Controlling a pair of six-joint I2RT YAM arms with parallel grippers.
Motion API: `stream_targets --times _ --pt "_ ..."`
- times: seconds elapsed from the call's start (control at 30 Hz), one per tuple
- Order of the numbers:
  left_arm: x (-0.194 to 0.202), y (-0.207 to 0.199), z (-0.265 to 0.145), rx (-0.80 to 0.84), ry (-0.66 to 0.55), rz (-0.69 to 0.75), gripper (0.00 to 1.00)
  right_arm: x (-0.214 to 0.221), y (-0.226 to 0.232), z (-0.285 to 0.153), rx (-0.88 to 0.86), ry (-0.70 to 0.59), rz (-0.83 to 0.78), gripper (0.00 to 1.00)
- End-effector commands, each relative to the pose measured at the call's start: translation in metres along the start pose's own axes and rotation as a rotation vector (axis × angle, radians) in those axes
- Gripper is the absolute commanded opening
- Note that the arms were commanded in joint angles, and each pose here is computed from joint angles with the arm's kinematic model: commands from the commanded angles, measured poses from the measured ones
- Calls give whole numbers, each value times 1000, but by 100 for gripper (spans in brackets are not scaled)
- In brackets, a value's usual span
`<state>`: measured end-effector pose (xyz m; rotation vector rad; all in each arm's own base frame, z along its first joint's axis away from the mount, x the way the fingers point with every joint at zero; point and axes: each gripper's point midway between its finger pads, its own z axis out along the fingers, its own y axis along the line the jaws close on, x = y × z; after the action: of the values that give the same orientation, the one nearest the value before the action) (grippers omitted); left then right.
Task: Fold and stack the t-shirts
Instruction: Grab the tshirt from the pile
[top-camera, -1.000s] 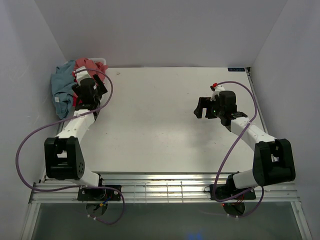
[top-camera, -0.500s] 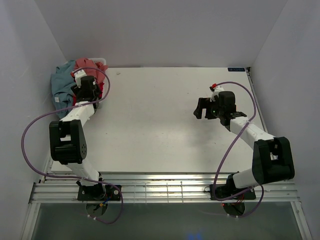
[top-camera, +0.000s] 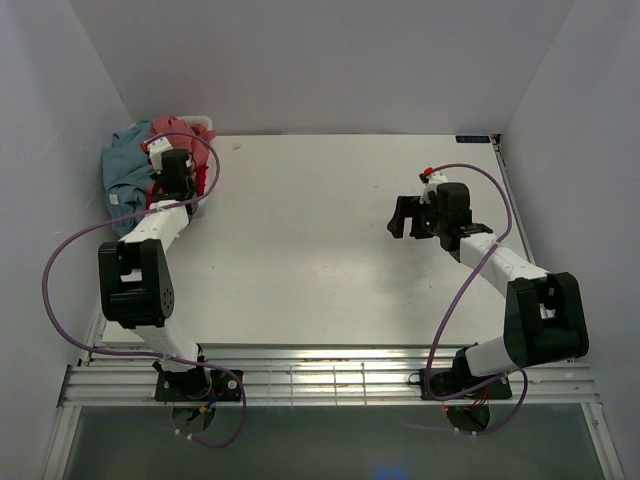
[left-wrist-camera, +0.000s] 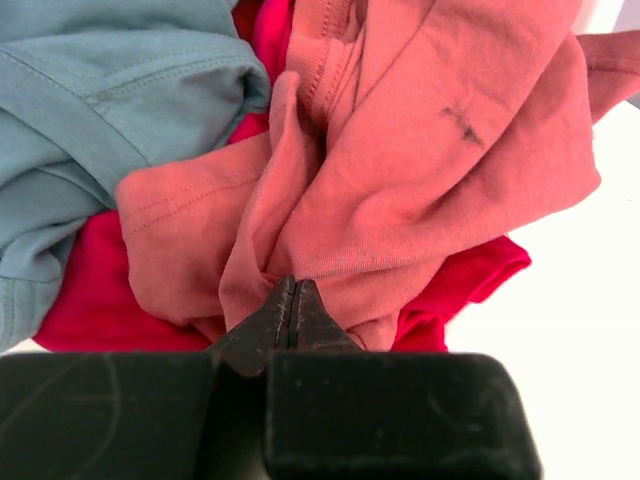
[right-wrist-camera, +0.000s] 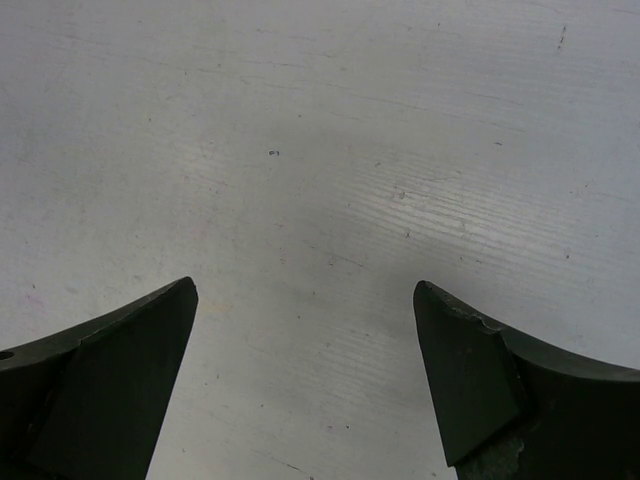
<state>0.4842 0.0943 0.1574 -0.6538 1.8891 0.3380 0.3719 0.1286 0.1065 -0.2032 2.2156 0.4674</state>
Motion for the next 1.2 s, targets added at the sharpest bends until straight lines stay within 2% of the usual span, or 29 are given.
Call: stream_targets --times 0.0,0.07,0.1,0.17,0.2,0.3,0.43,0.57,0.77,0.83,1.03,1.1,1.17 --pt "-50 -15 -25 94 -77 -86 0 -11 2 1 -2 -35 -4 95" --pt "-62 -34 -42 166 -83 -101 0 -8 1 4 -1 -23 0 95" --pt "-90 -46 -59 210 -129 -125 0 -9 1 4 -1 -22 2 95" --pt "-104 -84 -89 335 -136 -112 0 -7 1 5 -2 -13 9 95" --pt "-130 -97 -106 382 -180 -130 0 -6 1 5 -2 -13 10 95" --pt "-174 -136 -163 535 -259 -132 0 -5 1 4 -3 -12 12 95" --pt "-205 -185 -236 859 -260 -178 0 -2 0 2 8 -4 19 95" --pt "-196 -225 -291 1075 -218 -150 0 -4 0 -5 20 -11 21 95" --pt "-135 -264 -322 1224 -71 -113 0 -13 -4 -20 67 -29 13 95" --pt "-121 -276 -334 1246 -60 -86 0 -18 -4 -25 77 -37 7 95" --pt "-154 -264 -378 1283 -161 -99 0 -20 -7 -32 100 -38 -1 95" --pt "-156 -264 -386 1312 -140 -82 0 -20 -8 -35 113 -41 8 95" --pt "-138 -274 -386 1350 -75 -61 0 -20 -9 -38 127 -44 17 95"
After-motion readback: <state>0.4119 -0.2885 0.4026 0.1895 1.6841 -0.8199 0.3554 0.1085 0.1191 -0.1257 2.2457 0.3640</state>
